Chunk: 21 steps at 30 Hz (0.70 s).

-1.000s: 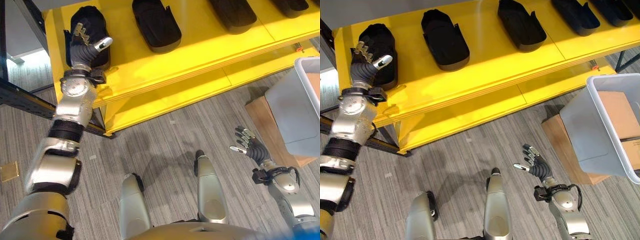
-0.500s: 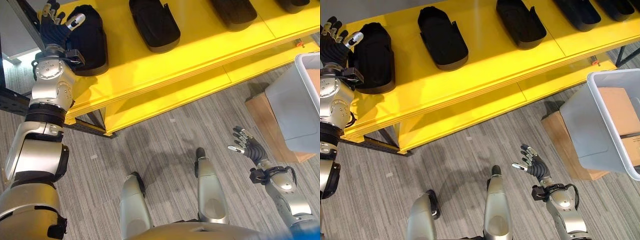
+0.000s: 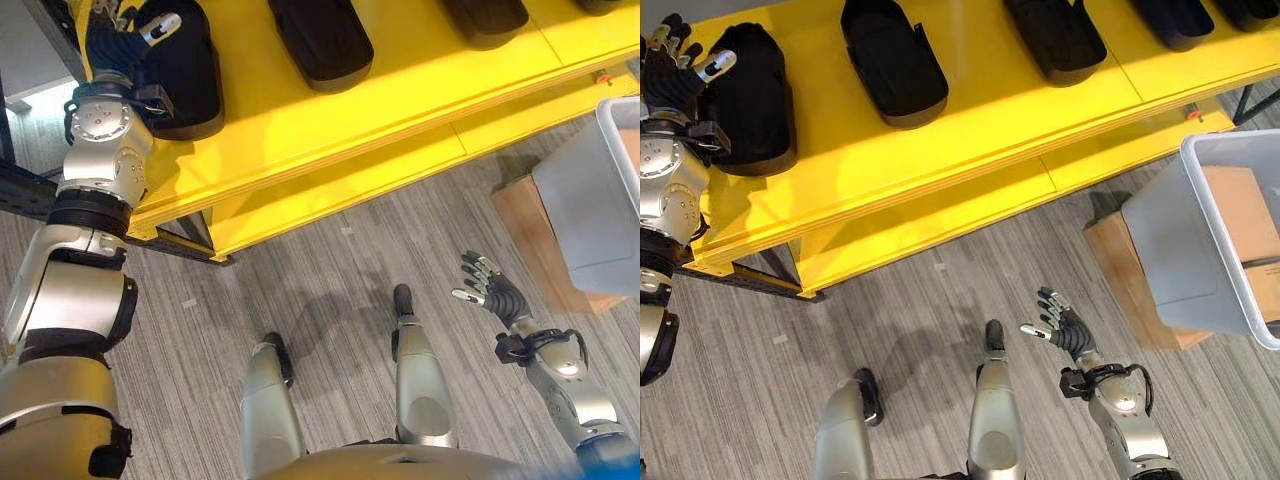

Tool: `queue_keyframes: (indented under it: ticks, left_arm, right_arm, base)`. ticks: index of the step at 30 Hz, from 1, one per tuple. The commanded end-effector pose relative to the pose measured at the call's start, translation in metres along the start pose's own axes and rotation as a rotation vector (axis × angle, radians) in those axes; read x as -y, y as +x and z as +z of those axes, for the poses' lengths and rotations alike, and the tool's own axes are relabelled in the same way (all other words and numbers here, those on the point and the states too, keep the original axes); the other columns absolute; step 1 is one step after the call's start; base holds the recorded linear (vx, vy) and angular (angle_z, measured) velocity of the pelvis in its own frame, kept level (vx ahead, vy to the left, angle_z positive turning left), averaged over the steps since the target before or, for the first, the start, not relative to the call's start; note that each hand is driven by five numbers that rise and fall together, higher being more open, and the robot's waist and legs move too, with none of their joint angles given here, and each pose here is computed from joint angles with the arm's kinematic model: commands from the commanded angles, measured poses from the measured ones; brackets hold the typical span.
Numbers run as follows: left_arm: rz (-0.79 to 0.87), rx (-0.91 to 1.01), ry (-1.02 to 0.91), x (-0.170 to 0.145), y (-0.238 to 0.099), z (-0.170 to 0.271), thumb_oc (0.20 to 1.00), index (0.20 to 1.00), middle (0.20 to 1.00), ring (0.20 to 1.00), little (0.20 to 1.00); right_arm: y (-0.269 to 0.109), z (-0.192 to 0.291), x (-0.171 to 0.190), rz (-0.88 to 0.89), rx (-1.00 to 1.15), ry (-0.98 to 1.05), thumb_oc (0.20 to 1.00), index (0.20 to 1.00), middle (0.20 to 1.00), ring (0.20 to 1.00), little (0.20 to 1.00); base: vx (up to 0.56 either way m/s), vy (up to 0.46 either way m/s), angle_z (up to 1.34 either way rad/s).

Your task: Move parts from the plastic box to the shelf.

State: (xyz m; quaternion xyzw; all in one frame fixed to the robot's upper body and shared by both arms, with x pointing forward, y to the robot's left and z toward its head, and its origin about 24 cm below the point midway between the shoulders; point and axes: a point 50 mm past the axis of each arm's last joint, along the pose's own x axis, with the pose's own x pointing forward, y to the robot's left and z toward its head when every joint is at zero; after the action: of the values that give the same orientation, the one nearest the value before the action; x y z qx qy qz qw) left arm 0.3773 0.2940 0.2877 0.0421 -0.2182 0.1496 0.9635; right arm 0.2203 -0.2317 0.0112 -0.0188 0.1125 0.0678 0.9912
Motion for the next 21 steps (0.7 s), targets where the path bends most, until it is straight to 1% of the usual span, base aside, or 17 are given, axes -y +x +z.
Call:
queue_keyframes:
  ticks: [1,7,9,21]
  left_arm:
    - [0.056,0.142,0.012,-0.023,0.008,0.039,1.000,1.000,1.000,1.000,1.000]
    - [0.058,0.110,0.029,-0.024,0.007,0.030,1.000,1.000,1.000,1.000,1.000]
    - [0.052,0.115,0.067,-0.024,0.007,0.031,1.000,1.000,1.000,1.000,1.000]
    - [0.086,0.074,0.025,-0.024,0.006,0.019,1.000,1.000,1.000,1.000,1.000]
  right_arm:
    - [-0.001,0.014,0.009,-0.021,0.080,0.011,1.000,1.000,1.000,1.000,1.000]
    - [-0.004,0.014,0.011,-0.028,0.079,0.008,1.000,1.000,1.000,1.000,1.000]
    - [-0.005,0.014,0.012,-0.028,0.075,0.004,1.000,1.000,1.000,1.000,1.000]
    - [-0.008,0.014,0.013,-0.034,0.076,0.008,1.000,1.000,1.000,1.000,1.000]
  base:
    - [0.01,0.056,-0.11]
    - [0.01,0.057,-0.12]
    - [0.00,0.057,-0.04]
    - [0.00,0.027,-0.05]
